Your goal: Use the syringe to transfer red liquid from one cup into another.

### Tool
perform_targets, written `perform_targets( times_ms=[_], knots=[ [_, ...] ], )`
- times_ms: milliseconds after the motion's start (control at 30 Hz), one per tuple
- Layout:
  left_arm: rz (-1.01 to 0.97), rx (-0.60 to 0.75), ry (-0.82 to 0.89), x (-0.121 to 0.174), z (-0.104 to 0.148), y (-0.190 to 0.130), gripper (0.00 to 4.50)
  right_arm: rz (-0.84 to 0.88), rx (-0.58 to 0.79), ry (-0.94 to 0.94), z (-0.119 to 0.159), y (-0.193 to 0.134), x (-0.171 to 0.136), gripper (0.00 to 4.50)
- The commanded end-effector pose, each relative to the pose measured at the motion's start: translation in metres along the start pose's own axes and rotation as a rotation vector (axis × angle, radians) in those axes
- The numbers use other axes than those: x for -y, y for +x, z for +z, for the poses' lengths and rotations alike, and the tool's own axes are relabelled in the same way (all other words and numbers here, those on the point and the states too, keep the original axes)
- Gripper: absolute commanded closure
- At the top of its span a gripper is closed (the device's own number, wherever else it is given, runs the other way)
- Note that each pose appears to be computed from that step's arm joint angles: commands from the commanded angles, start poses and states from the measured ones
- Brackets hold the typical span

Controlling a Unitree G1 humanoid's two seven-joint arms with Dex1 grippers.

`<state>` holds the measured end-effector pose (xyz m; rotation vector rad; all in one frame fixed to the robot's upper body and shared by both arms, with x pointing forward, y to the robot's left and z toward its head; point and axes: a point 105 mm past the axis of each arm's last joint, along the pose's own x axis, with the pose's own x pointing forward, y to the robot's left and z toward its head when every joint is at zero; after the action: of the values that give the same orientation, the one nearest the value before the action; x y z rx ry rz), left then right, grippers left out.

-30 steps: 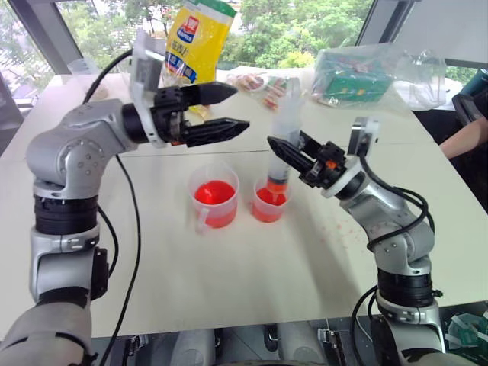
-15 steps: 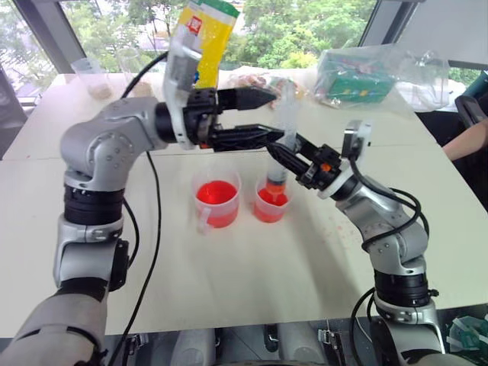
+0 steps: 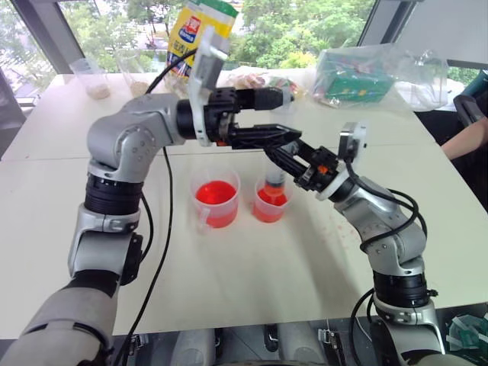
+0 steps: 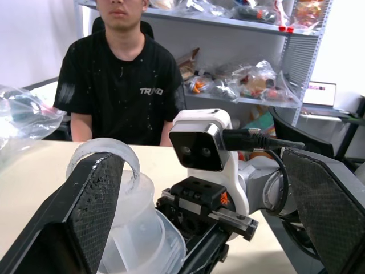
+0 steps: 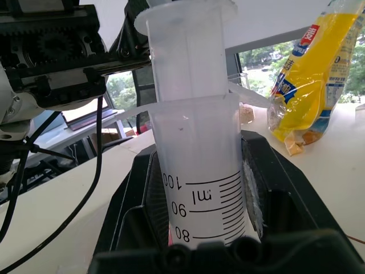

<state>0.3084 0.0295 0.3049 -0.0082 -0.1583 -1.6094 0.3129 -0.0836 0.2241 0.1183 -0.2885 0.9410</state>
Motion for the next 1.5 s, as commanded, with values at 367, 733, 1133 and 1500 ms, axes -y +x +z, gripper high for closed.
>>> perform_targets(
  times_ms=[367, 733, 1133, 1500],
  knots=[
    [-0.056, -0.031, 0.022, 0.003, -0.006, 0.014, 4.44, 0.027, 0.067, -0.071, 0.024, 0.0, -0.009, 3.15],
    [-0.066, -0.058, -0.004, 0.003, -0.026, 0.02, 4.44, 0.01, 0.105, -0.106, 0.045, -0.001, -0.007, 3.15],
    [-0.082, -0.076, -0.028, 0.009, -0.036, 0.022, 4.44, 0.007, 0.128, -0.12, 0.057, 0.001, -0.005, 3.15],
    [-0.017, -0.054, -0.022, -0.004, -0.019, 0.014, 3.21, 0.014, 0.095, -0.071, 0.039, 0.0, -0.007, 3.15]
  ],
)
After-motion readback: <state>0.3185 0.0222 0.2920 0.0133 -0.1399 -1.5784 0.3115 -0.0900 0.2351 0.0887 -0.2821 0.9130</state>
